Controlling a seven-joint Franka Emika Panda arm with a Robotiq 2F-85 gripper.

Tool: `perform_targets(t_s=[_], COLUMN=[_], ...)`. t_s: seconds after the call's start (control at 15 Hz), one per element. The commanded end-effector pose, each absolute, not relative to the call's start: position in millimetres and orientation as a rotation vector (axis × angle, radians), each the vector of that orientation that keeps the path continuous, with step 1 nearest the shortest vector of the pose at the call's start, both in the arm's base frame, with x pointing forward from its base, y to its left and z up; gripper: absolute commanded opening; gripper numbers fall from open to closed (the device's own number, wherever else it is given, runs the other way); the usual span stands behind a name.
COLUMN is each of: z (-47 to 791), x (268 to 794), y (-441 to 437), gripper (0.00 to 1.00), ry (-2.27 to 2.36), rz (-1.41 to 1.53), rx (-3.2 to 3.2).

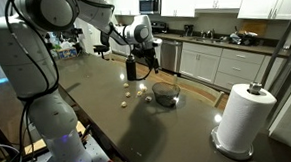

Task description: Put a small packet inside the basket

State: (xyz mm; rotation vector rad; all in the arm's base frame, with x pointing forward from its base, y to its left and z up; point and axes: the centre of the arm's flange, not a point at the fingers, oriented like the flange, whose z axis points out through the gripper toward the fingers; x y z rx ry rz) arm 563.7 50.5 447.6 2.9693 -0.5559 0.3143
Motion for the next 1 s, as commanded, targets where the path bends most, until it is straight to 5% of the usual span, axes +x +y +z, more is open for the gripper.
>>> perform_targets(t_s=[0.0, 0.93], z=[452.5, 437.0], x=[550.7, 525.1], y=[74.4, 125.6], gripper=[1.00, 1.00], ry=[-0.442, -0.202], rz=[0.269, 0.128], rx=[3.030, 3.157])
